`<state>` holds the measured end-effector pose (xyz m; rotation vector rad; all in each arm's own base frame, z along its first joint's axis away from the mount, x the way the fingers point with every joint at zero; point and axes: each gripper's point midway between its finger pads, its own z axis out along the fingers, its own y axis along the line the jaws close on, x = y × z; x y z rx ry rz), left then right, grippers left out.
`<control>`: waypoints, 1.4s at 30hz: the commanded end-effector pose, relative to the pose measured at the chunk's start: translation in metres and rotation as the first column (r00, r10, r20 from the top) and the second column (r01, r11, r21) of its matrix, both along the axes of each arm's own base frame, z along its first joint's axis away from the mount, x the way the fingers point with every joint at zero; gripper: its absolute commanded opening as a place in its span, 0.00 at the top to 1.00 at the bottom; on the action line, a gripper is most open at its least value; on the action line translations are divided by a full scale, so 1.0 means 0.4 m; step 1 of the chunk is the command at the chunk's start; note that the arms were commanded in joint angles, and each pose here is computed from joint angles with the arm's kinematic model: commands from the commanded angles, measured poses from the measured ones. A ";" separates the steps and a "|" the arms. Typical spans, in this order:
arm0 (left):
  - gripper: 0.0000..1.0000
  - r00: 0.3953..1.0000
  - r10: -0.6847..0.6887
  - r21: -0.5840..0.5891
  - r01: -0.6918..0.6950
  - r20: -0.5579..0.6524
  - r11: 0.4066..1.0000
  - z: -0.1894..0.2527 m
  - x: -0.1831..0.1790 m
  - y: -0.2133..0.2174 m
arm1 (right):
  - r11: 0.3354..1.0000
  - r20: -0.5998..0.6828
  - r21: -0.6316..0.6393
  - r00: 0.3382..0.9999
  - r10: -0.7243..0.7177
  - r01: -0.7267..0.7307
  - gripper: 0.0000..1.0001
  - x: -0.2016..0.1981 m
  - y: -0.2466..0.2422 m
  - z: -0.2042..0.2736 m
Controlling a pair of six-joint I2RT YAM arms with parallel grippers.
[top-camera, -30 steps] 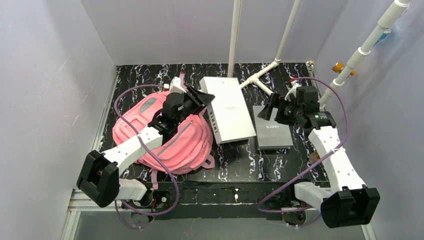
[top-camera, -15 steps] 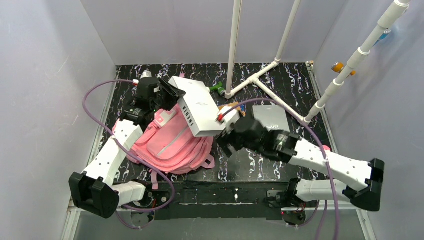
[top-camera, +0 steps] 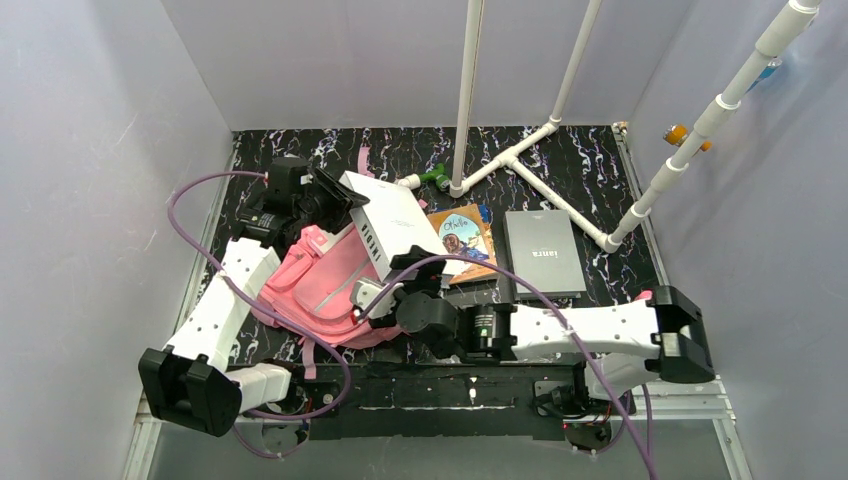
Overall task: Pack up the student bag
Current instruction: Pick up the book from the center of the board.
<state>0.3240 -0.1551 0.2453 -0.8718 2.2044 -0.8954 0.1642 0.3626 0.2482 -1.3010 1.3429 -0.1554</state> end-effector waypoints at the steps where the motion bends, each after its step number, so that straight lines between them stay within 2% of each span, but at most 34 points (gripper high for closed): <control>1: 1.00 0.999 -0.009 -0.089 0.012 0.036 0.996 0.080 -0.021 -0.011 | 0.989 0.160 0.083 0.978 -0.131 0.119 0.02 0.046 0.021 0.074; 2: 1.00 0.999 -0.011 -0.093 0.014 0.035 0.996 0.081 -0.023 -0.012 | 0.974 0.193 0.129 0.958 -0.211 0.188 0.02 0.061 0.011 0.090; 4: 1.00 1.000 -0.009 -0.094 0.011 0.030 0.995 0.084 -0.030 -0.011 | 0.956 0.245 0.123 0.926 -0.288 0.265 0.11 0.075 -0.010 0.088; 7: 1.00 1.000 -0.010 -0.093 0.011 0.013 0.996 0.080 -0.041 -0.008 | 0.954 0.244 0.136 0.924 -0.293 0.266 0.33 0.078 -0.021 0.086; 10: 1.00 1.000 -0.005 -0.090 0.005 -0.002 0.996 0.078 -0.053 -0.003 | 0.956 0.190 0.177 0.944 -0.268 0.236 0.46 0.086 -0.031 0.087; 11: 1.00 1.000 -0.003 -0.090 0.003 -0.002 0.996 0.079 -0.057 -0.001 | 0.955 0.171 0.186 0.950 -0.262 0.230 0.57 0.090 -0.034 0.087; 12: 1.00 1.000 -0.008 -0.090 0.008 0.000 0.996 0.080 -0.061 -0.002 | 0.952 0.154 0.206 0.953 -0.260 0.227 0.73 0.093 -0.040 0.093; 13: 1.00 1.000 -0.016 -0.091 0.016 0.007 0.996 0.085 -0.065 -0.003 | 0.951 0.140 0.219 0.958 -0.251 0.217 0.82 0.094 -0.042 0.095; 14: 1.00 1.000 -0.025 -0.088 0.026 0.011 0.996 0.088 -0.069 -0.004 | 0.951 0.122 0.233 0.964 -0.237 0.204 0.88 0.092 -0.043 0.098; 16: 0.87 0.998 -0.057 -0.072 0.059 0.031 0.996 0.096 -0.074 -0.006 | 0.948 0.089 0.262 0.973 -0.213 0.183 0.99 0.090 -0.047 0.105; 17: 0.77 0.995 -0.085 -0.059 0.088 0.057 0.994 0.106 -0.076 -0.010 | 0.945 0.067 0.272 0.976 -0.206 0.181 0.99 0.093 -0.054 0.107; 20: 0.28 0.982 -0.147 0.015 0.147 0.118 0.989 0.123 -0.086 -0.004 | 0.927 -0.043 0.327 0.982 -0.182 0.186 0.99 0.108 -0.079 0.101; 21: 0.16 0.975 -0.168 0.040 0.164 0.144 0.986 0.132 -0.095 0.000 | 0.920 -0.094 0.343 0.982 -0.166 0.188 0.99 0.117 -0.090 0.096; 23: 0.04 0.953 -0.226 0.082 0.214 0.200 0.973 0.151 -0.111 -0.001 | 0.898 -0.205 0.394 0.971 -0.119 0.193 0.99 0.132 -0.115 0.089; 27: 0.02 0.883 -0.344 0.158 0.308 0.321 0.938 0.198 -0.154 -0.011 | 0.850 -0.421 0.457 0.906 -0.052 0.261 0.99 0.144 -0.177 0.057; 32: 0.02 0.777 -0.469 0.332 0.349 0.420 0.876 0.209 -0.206 0.009 | 0.714 -0.667 0.523 0.745 0.002 0.466 0.99 0.189 -0.291 0.002; 38: 0.02 0.745 -0.613 0.463 0.460 0.264 0.758 0.078 -0.266 0.026 | 0.564 -0.840 0.511 0.516 0.167 0.649 0.99 0.190 -0.380 -0.024; 40: 0.02 0.736 -0.652 0.538 0.480 0.183 0.693 0.029 -0.284 0.034 | 0.515 -0.848 0.521 0.483 0.221 0.680 0.99 0.183 -0.398 -0.016; 42: 0.02 0.715 -0.691 0.627 0.493 0.102 0.603 -0.016 -0.299 0.033 | 0.483 -0.851 0.522 0.465 0.244 0.703 0.99 0.178 -0.412 -0.009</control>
